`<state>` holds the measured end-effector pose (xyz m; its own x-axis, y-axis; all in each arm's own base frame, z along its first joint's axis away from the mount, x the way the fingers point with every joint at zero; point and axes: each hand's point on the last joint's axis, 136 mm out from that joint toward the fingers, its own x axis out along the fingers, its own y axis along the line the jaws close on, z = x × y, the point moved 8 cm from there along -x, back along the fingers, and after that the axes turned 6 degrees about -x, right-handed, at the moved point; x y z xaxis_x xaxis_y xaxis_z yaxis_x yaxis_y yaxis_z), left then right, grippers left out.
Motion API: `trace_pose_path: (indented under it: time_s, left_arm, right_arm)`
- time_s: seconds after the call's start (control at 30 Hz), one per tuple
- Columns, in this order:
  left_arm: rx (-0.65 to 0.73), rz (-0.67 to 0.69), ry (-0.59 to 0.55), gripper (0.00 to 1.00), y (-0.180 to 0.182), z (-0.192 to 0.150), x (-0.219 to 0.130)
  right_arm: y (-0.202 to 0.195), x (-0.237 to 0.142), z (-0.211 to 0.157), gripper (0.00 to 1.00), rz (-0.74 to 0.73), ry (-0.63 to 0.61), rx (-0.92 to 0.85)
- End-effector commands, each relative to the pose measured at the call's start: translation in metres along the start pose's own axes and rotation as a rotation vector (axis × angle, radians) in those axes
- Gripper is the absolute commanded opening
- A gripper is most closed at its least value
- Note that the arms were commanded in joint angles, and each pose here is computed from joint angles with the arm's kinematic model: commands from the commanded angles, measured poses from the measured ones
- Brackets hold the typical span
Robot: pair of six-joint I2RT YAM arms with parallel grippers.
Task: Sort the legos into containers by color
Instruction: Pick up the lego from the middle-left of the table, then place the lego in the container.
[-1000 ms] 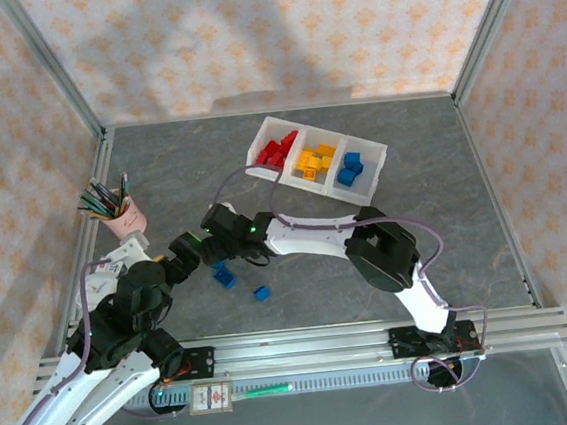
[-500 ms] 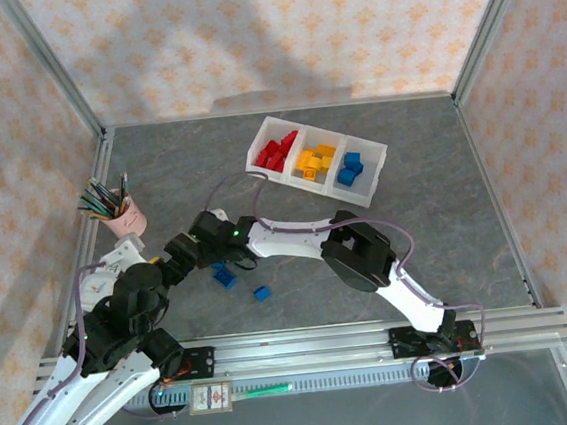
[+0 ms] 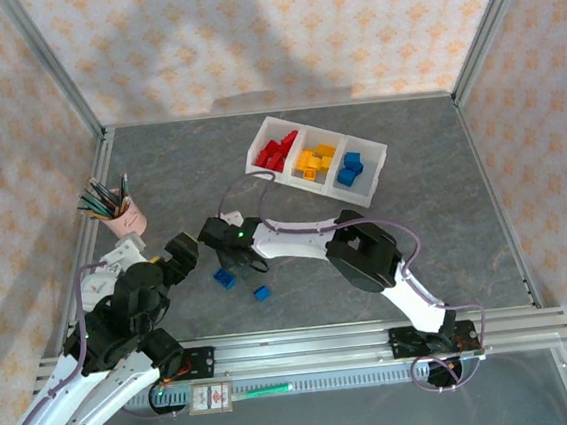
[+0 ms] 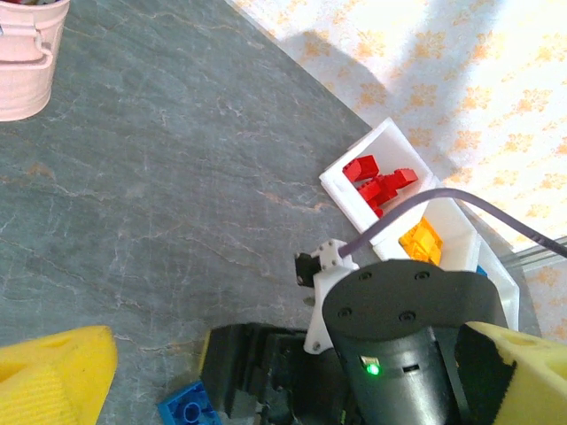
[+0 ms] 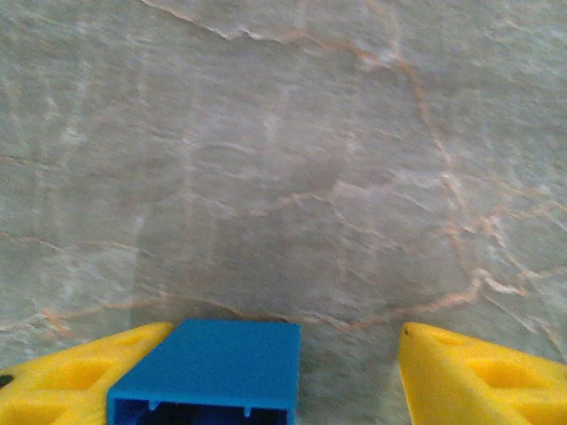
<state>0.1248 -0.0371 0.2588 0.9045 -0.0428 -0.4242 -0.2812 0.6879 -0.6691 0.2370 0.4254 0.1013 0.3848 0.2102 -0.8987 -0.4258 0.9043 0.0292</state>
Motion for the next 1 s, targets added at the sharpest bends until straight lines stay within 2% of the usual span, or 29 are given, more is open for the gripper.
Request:
trace_pose_path:
  time_s: [0.0, 0.23, 0.5, 0.6, 0.77, 0.97]
  left_arm:
    - [-0.014, -0.009, -0.019, 0.99, -0.003, 0.001, 0.003]
    - [-0.016, -0.017, -0.013, 0.99, -0.005, 0.001, 0.004]
    - [-0.013, -0.030, -0.006, 0.99, -0.008, 0.000, 0.006]
    - [-0.010, -0.036, 0.006, 0.99, -0.010, -0.002, 0.007]
    - [-0.001, -0.055, 0.021, 0.99, -0.014, -0.003, 0.008]
    - [0.012, -0.120, 0.063, 0.99, -0.028, -0.010, 0.018]
  right_arm:
    - [-0.005, -0.019, 0.008, 0.65, -0.037, -0.055, -0.020]
    - [0.000, -0.013, 0.016, 0.56, -0.039, -0.080, -0.048]
    - [-0.003, -0.019, 0.021, 0.35, -0.034, -0.094, -0.059]
    - [-0.007, -0.025, 0.024, 0.30, -0.037, -0.102, -0.053]
    - [-0.024, -0.050, 0.031, 0.28, -0.022, -0.136, -0.015]
    - [-0.077, -0.081, 0.037, 0.28, -0.030, -0.176, 0.091]
